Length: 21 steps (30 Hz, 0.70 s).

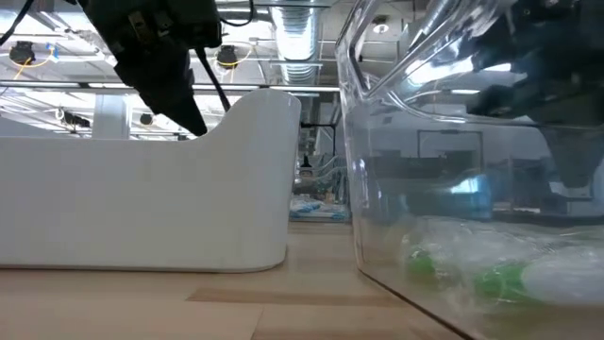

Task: Pick & Place Toothbrushes
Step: Adjust the bins

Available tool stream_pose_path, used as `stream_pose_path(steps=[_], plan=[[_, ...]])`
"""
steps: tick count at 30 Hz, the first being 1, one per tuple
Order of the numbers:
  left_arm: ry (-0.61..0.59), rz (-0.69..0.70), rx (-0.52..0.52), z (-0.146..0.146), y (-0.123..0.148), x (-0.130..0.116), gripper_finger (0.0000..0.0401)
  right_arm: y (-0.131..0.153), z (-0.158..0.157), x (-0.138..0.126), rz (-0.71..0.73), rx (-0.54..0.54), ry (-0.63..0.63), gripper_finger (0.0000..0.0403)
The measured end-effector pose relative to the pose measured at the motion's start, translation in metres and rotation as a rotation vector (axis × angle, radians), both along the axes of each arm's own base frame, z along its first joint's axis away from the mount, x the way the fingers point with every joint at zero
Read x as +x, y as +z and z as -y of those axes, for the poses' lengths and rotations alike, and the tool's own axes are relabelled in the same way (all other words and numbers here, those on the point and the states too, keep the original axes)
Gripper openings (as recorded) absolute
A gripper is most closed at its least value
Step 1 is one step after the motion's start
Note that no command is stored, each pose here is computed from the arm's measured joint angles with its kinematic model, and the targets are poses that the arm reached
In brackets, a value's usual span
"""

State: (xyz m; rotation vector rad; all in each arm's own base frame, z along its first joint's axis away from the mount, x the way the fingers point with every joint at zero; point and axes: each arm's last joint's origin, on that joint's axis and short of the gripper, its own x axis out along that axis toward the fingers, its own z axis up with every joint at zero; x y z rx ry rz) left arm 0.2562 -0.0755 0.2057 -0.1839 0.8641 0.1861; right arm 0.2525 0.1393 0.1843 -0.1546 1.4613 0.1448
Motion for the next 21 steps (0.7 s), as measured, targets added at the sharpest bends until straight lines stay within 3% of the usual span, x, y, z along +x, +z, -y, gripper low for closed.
stream_pose_path(steps=[21], plan=[[-0.001,-0.105,-0.008,0.000,-0.011,-0.004,0.0000,0.001,-0.016,0.002,0.016,0.162,0.004,0.0000]])
